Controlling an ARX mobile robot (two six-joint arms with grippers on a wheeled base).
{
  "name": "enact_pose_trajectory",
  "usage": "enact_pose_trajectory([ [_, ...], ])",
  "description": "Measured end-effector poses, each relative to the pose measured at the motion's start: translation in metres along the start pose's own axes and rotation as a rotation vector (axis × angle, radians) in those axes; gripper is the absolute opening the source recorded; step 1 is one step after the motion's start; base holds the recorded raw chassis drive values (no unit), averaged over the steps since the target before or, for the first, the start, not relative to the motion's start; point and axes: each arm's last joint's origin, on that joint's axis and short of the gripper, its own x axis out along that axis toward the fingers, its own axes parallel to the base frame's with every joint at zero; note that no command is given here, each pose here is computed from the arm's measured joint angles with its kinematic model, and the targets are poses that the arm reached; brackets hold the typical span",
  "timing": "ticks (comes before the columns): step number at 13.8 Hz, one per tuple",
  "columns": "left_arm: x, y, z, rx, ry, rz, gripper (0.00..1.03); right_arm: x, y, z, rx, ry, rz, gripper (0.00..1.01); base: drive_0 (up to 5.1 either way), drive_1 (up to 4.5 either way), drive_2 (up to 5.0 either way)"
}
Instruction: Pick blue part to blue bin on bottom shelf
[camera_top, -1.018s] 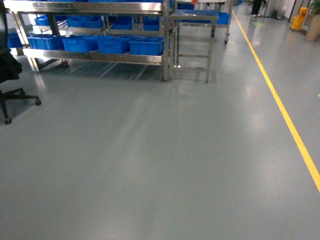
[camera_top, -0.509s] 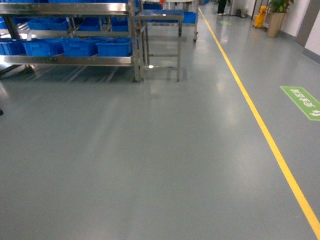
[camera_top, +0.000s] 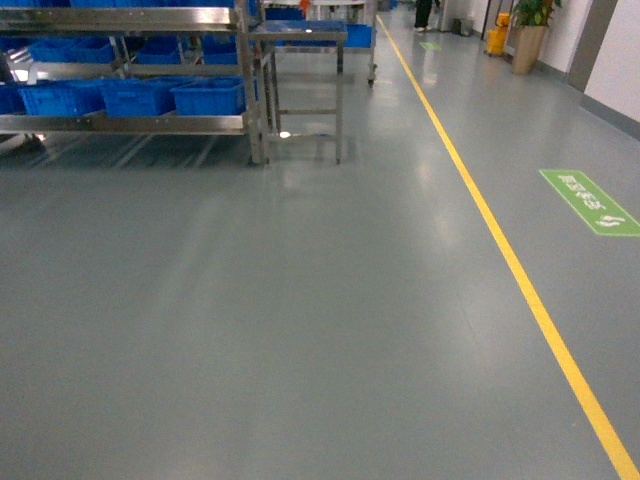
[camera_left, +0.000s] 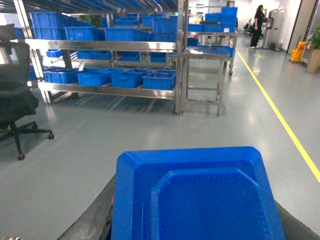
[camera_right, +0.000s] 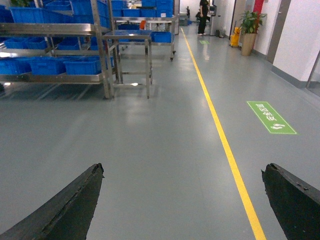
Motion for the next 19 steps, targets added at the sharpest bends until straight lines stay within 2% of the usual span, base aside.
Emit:
enact_pose_trajectory([
  [19, 0.0002, -0.0001, -0.0008, 0.003, 0.005, 0.001, 0.44, 0.0, 0.0, 0.0004, 0.0, -0.004, 0.0, 0.98, 0.0, 4.27, -4.3],
])
